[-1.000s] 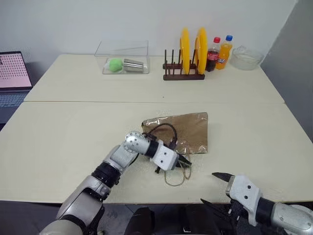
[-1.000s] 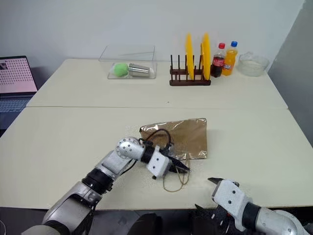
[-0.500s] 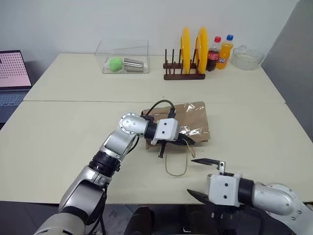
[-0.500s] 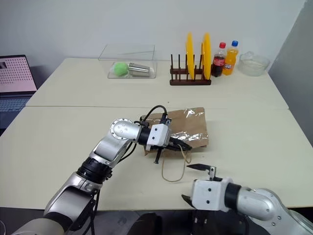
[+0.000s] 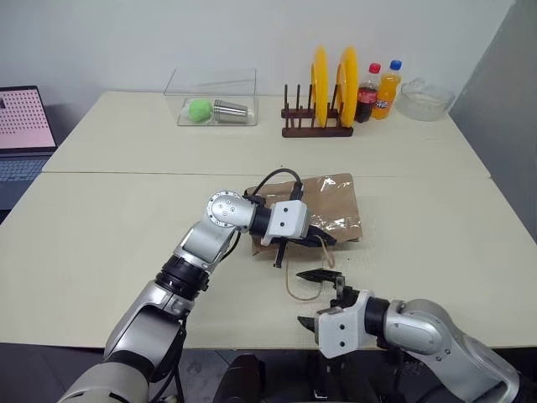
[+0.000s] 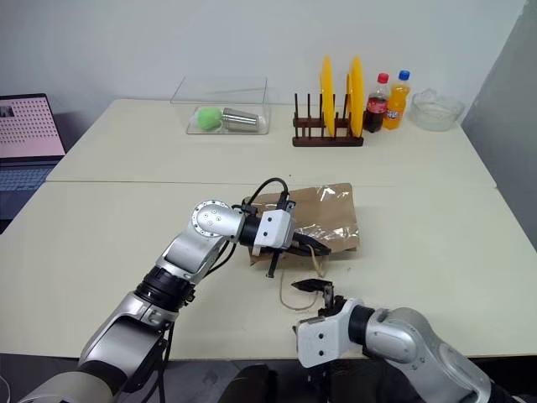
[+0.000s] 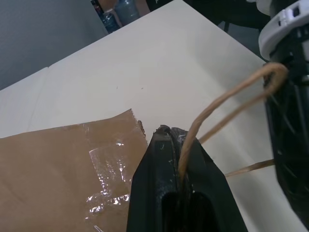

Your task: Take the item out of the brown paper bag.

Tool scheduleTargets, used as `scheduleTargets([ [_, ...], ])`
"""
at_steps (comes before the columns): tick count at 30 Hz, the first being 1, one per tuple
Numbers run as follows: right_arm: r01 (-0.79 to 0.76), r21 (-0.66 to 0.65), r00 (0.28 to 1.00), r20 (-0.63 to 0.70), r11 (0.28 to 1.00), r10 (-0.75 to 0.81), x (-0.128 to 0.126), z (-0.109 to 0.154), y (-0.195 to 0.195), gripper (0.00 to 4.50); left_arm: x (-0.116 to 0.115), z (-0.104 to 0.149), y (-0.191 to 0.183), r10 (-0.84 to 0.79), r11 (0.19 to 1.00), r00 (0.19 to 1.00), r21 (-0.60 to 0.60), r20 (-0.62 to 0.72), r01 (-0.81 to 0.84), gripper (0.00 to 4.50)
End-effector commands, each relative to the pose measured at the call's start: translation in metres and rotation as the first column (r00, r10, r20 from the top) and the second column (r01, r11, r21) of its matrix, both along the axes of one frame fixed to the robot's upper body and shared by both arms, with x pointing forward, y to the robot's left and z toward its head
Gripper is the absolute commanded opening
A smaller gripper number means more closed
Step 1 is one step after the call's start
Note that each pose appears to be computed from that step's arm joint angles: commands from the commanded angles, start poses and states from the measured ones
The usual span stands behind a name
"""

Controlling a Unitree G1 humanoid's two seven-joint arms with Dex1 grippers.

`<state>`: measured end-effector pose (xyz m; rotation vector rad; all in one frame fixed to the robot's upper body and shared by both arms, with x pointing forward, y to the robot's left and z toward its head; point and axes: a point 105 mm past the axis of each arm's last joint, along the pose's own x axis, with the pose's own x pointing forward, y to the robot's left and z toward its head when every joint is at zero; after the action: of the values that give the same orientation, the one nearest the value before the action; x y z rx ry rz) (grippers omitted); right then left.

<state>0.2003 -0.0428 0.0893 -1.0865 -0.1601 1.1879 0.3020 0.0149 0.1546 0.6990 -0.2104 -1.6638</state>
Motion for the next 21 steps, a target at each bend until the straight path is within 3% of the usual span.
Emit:
scheduleTargets([
  [1, 0.01, 0.009, 0.999, 0.036, 1.0, -0.01, -0.002, 0.007, 0.002, 2.84, 0.001, 0.017, -0.001, -0.005, 0.999, 0.998, -0.032, 0.055, 0.007, 0.0],
  [8, 0.088, -0.005, 0.996, 0.016, 0.996, -0.088, 0.011, 0.001, 0.0, 0.18, 0.0, 0.022, -0.001, -0.007, 0.999, 0.999, -0.037, 0.046, 0.009, 0.0],
  [21, 0.058, -0.115, 0.987, -0.14, 0.992, -0.074, 0.003, -0.028, 0.002, 0.04, 0.024, 0.057, -0.003, 0.102, 0.991, 0.992, -0.092, 0.072, -0.095, 0.0],
])
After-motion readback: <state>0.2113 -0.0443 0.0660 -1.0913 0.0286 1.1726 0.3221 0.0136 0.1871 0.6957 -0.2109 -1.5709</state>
